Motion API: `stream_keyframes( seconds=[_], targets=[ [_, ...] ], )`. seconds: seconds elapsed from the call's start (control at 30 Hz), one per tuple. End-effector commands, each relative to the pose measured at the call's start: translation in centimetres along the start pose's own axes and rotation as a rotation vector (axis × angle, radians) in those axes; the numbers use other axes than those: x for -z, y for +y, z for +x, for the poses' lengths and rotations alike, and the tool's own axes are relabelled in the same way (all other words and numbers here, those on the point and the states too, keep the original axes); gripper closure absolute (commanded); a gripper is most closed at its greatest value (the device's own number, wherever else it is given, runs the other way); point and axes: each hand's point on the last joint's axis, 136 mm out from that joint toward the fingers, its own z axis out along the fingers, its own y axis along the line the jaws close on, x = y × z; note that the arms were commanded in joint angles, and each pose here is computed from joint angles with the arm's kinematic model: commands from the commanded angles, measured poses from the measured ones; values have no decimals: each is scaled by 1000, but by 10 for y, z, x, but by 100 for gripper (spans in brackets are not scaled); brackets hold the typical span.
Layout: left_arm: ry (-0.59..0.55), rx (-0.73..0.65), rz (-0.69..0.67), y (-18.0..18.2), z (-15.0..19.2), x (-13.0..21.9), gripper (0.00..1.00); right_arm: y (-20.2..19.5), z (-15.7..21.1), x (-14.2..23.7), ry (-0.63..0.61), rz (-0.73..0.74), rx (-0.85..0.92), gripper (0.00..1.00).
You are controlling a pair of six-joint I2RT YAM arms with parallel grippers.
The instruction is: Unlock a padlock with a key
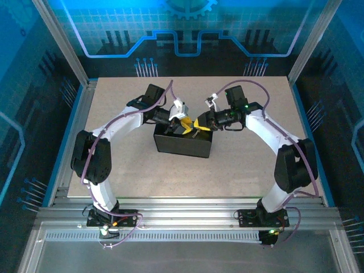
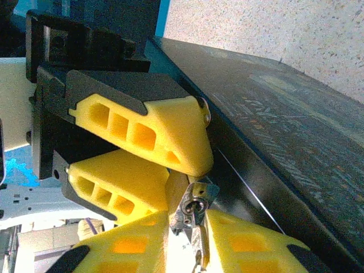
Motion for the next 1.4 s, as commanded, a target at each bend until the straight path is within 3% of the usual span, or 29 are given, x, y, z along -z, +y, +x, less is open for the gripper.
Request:
stream_keyframes(
  seconds=[0.0, 0.13, 0.33, 0.57, 0.87, 1.37],
  targets=[
    [-10, -95, -82, 20, -9, 3, 100, 24, 29, 4, 90, -109, -50, 74],
    [-9, -97, -88, 21, -10, 5, 100, 17, 31, 8, 89, -80, -61, 74],
    [-4, -92, -100, 23, -8, 7, 100, 10, 32, 15, 75, -70, -78, 83],
    [-17, -90, -95, 23, -12, 7, 100, 20, 28, 13, 64, -120, -62, 87],
    [-33, -91, -77, 20, -16, 4, 100, 35, 25, 6, 72, -178, -40, 99],
    [-71, -134, -28, 12, -31, -4, 100, 71, 26, -6, 142, -271, -48, 100]
  ],
)
